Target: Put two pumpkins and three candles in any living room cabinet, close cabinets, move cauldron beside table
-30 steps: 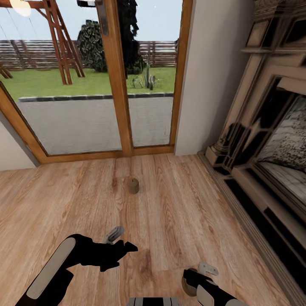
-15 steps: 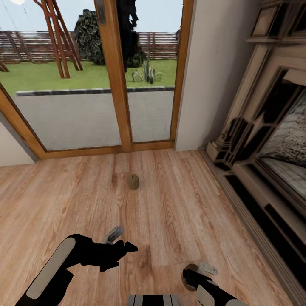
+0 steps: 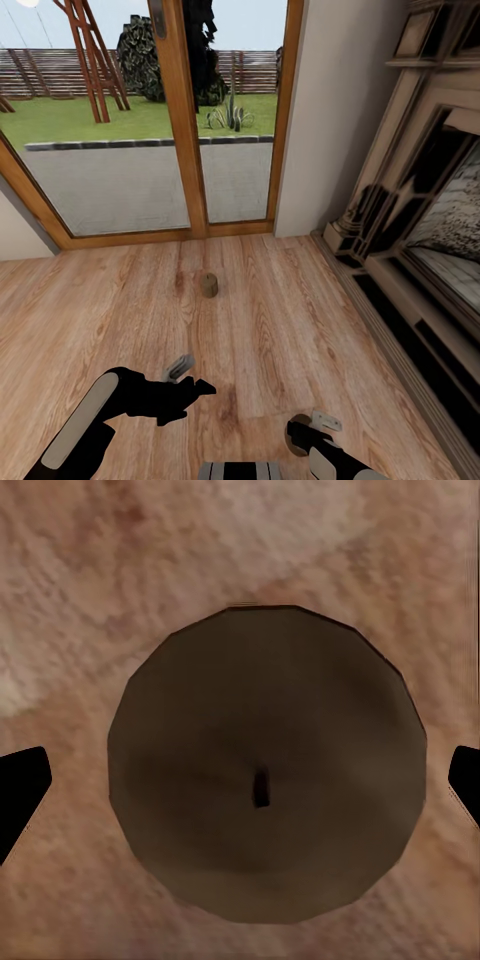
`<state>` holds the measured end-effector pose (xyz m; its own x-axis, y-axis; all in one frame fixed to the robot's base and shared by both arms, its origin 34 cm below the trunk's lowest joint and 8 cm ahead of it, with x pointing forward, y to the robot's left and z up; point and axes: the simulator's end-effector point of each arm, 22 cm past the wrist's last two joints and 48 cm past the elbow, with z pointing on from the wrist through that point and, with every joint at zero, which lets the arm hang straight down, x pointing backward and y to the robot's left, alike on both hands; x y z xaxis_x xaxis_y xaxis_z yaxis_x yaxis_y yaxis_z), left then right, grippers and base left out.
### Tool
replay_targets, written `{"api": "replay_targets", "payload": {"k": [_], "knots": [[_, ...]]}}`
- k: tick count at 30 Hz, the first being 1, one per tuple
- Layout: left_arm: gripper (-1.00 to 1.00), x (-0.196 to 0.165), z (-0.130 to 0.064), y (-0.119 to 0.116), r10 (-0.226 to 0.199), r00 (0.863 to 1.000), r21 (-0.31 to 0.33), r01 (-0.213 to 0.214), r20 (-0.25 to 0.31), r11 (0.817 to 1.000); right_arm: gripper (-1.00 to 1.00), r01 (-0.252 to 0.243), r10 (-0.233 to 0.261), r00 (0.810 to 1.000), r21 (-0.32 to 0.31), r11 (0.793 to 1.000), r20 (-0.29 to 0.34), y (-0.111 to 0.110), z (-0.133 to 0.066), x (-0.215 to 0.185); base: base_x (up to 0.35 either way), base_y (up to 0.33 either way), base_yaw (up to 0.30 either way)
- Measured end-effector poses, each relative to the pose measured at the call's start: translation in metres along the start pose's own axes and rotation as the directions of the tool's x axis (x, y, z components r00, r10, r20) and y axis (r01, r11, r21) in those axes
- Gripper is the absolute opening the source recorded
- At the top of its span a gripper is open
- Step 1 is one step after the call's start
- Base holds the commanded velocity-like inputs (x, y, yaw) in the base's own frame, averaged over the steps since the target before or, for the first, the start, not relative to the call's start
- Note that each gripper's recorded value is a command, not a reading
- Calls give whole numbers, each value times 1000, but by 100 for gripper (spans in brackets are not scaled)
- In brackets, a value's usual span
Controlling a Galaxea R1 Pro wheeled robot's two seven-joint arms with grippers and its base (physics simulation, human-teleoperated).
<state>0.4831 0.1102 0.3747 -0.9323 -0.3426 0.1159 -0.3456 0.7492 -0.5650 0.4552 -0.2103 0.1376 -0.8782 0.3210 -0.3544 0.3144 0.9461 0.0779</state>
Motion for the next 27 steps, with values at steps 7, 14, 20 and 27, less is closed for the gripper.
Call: {"api": "replay_targets", "payload": {"k": [7, 14, 20, 27], "knots": [[100, 1, 5, 5, -9, 1000, -6, 9, -12, 1000, 100, -6, 6, 1000, 18, 1000, 6, -7, 4, 5, 0, 0, 0], [100, 1, 5, 5, -9, 1000, -5, 9, -12, 1000, 100, -4, 4, 1000, 26, 1000, 0, -11, 4, 8, 0, 0, 0], [100, 3, 12, 11, -21, 999, -13, 21, -27, 1000, 100, -3, 3, 1000, 34, 999, -19, -14, 8, 17, 0, 0, 0], [100, 3, 12, 11, -22, 999, -14, 22, -28, 1000, 100, -3, 3, 1000, 34, 999, -19, -14, 8, 18, 0, 0, 0]]}}
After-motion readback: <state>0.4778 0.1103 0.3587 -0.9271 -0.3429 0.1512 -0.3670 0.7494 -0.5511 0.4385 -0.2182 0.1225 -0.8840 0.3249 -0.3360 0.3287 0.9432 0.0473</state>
